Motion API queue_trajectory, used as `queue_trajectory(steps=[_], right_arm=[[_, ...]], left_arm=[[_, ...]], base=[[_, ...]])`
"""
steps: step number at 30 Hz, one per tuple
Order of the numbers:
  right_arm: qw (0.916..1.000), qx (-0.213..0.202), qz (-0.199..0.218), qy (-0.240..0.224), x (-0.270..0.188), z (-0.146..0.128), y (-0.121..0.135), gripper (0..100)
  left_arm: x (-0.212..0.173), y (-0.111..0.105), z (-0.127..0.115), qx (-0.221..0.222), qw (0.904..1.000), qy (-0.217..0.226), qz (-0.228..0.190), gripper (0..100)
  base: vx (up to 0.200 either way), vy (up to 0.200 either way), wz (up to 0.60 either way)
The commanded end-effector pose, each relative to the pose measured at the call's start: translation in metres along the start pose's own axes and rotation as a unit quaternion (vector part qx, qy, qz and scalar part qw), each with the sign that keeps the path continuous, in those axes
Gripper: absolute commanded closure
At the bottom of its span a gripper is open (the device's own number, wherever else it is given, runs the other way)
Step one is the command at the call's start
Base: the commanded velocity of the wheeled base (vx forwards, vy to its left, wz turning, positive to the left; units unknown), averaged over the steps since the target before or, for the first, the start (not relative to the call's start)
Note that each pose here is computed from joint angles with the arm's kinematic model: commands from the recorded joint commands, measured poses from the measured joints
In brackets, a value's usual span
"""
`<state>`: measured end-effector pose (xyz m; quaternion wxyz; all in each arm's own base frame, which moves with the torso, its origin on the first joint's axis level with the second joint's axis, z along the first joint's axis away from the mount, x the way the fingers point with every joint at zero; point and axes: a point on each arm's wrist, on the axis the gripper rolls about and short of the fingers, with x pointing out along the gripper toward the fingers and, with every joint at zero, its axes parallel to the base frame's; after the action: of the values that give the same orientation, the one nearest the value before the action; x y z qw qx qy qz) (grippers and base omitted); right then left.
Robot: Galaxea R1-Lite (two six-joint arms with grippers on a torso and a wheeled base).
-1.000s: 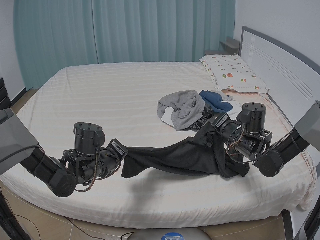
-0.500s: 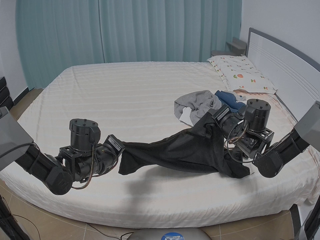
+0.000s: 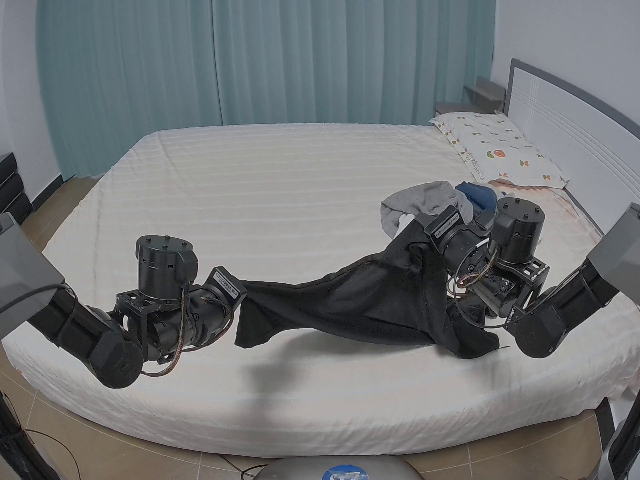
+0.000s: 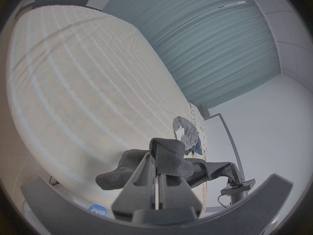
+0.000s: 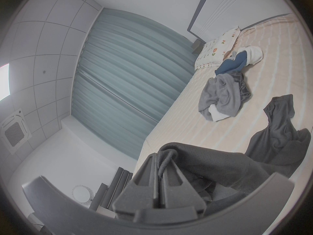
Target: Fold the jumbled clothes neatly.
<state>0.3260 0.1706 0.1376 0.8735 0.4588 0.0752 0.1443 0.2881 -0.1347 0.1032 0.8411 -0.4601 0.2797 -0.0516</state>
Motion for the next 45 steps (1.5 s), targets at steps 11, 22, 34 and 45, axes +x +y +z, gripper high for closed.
queue_trajectory(steps=[11,22,34,45], right_arm=[[0.9998,0.001,0.018,0.005,-0.003,-0.005,0.012,100],[0.9998,-0.002,0.019,0.011,-0.005,-0.005,0.014,100],[0.9990,-0.024,-0.019,0.031,-0.036,0.000,0.004,100],[0.9990,-0.027,0.023,0.027,-0.104,0.024,0.039,100]], left_arm=[[-0.001,-0.001,0.003,-0.003,1.0000,-0.006,-0.001,100],[-0.001,0.001,0.002,-0.002,1.0000,-0.004,0.001,100],[-0.002,-0.005,-0.012,0.012,0.9997,0.020,-0.009,100],[-0.037,-0.033,-0.028,0.045,0.9968,0.043,-0.050,100]], base=[[0.000,0.200,0.00],[0.000,0.164,0.00],[-0.033,0.000,0.00],[-0.200,0.000,0.00]])
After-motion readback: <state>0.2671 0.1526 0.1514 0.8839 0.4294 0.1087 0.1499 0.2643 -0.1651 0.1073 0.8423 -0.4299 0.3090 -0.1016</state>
